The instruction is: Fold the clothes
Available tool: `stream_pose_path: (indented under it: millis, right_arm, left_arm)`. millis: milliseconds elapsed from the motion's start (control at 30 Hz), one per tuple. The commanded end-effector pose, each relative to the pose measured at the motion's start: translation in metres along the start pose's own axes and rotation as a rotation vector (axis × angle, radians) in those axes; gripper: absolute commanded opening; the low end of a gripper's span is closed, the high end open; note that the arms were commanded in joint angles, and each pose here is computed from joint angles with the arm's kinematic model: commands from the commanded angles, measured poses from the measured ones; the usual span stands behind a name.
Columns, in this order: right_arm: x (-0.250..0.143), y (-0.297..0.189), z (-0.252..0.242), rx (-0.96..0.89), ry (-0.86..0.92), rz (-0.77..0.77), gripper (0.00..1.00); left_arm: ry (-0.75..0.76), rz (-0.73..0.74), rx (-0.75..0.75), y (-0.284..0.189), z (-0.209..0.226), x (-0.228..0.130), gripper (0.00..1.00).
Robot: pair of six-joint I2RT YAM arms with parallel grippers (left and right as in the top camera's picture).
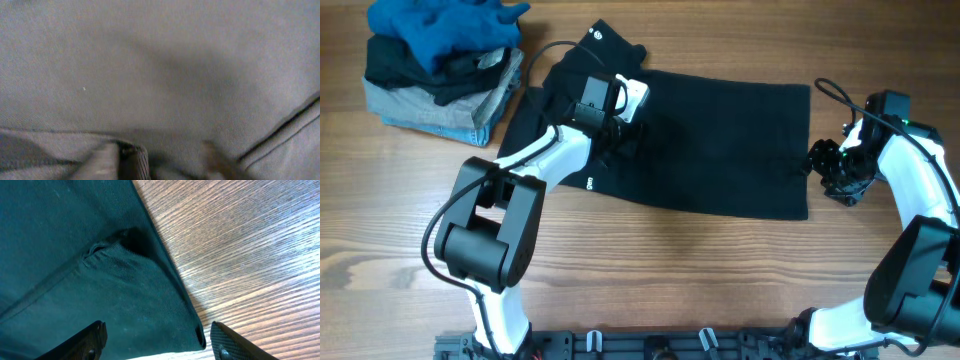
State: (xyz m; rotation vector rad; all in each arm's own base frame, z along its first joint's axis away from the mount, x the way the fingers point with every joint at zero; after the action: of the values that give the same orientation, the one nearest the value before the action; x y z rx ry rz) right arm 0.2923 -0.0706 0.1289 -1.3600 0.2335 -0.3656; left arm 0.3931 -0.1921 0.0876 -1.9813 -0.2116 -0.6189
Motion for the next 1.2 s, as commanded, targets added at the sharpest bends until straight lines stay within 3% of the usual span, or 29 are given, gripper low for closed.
stream_pose_path:
  millis: [0,100,133,200,267,300,367,467,567,633,733,767,800,867,900,1033,1067,1100,1167]
  right_arm:
    - [0.002,-0.008,0.003,0.019,0.001,-0.027,0.71]
    - [0.002,-0.008,0.003,0.019,0.001,-0.023,0.71]
    - [0.001,-0.008,0.002,0.018,0.002,-0.021,0.72]
    - [0.001,-0.008,0.002,0.018,0.002,-0.018,0.71]
    - [-0.001,-0.008,0.002,0.017,0.002,-0.006,0.71]
    - [-0.004,-0.007,0.002,0.015,0.003,0.007,0.71]
    - [-0.008,-0.005,0.0,0.005,-0.011,0.026,0.71]
    - [-0.013,0.003,-0.006,-0.048,0.024,0.053,0.72]
    - [-0.013,0.008,-0.007,-0.05,0.027,0.069,0.73]
    - [-0.014,0.008,-0.012,-0.098,0.068,0.075,0.74]
    - [-0.015,0.008,-0.015,-0.133,0.093,0.075,0.79]
    - [-0.016,0.008,-0.015,-0.134,0.094,0.082,0.84]
    - [-0.016,0.008,-0.015,-0.133,0.068,0.086,0.85]
    - [-0.017,0.01,-0.014,-0.111,0.015,0.087,0.86]
    - [-0.018,0.017,-0.006,-0.005,-0.096,0.082,0.85]
    - [-0.029,0.035,-0.003,0.089,-0.13,0.089,0.75]
    - [-0.033,0.038,-0.003,0.102,-0.131,0.097,0.66]
    - [-0.038,0.041,-0.001,0.118,-0.14,0.11,0.5]
    - [-0.044,0.044,-0.003,0.117,-0.117,0.135,0.42]
  left_arm:
    - [-0.007,-0.016,-0.005,-0.016,-0.004,0.008,0.91]
    - [-0.03,-0.078,0.135,-0.074,0.002,0.026,0.93]
    - [-0.046,-0.076,0.204,-0.089,0.008,0.025,0.89]
    - [-0.117,0.007,0.368,-0.112,0.039,0.009,0.7]
    - [-0.224,0.159,0.427,-0.121,0.071,-0.016,0.65]
    - [-0.303,0.251,0.437,-0.125,0.09,-0.033,0.7]
    - [-0.408,0.296,0.411,-0.129,0.112,-0.047,0.72]
    - [-0.528,0.263,0.443,-0.135,0.151,-0.055,0.73]
    - [-0.548,0.259,0.399,-0.125,0.16,-0.056,0.69]
    - [-0.562,0.31,0.405,-0.117,0.163,-0.066,0.45]
    - [-0.55,0.36,0.539,-0.117,0.176,-0.076,0.25]
    - [-0.542,0.358,0.571,-0.118,0.179,-0.077,0.11]
    - [-0.536,0.365,0.653,-0.123,0.184,-0.079,0.04]
    - [-0.558,0.358,0.722,-0.127,0.189,-0.08,0.04]
    - [-0.58,0.348,0.687,-0.124,0.186,-0.079,0.04]
    - [-0.583,0.35,0.678,-0.124,0.185,-0.079,0.1]
    - [-0.583,0.351,0.678,-0.124,0.185,-0.079,0.12]
    - [-0.583,0.353,0.678,-0.124,0.185,-0.079,0.13]
    - [-0.583,0.353,0.678,-0.124,0.185,-0.079,0.17]
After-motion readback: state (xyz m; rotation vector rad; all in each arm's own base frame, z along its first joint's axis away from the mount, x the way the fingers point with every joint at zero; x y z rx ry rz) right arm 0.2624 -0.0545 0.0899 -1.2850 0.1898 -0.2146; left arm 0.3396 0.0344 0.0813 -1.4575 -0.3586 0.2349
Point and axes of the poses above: each gripper's point midway between its finger pads, its own y axis out along the fingers, its own z axis along the line the jaws close on, x = y × z, the point moved 8 cm from there along -y, back along the fingers, and after that the axes turned 12 degrees about -y, right-handed, at the moved point
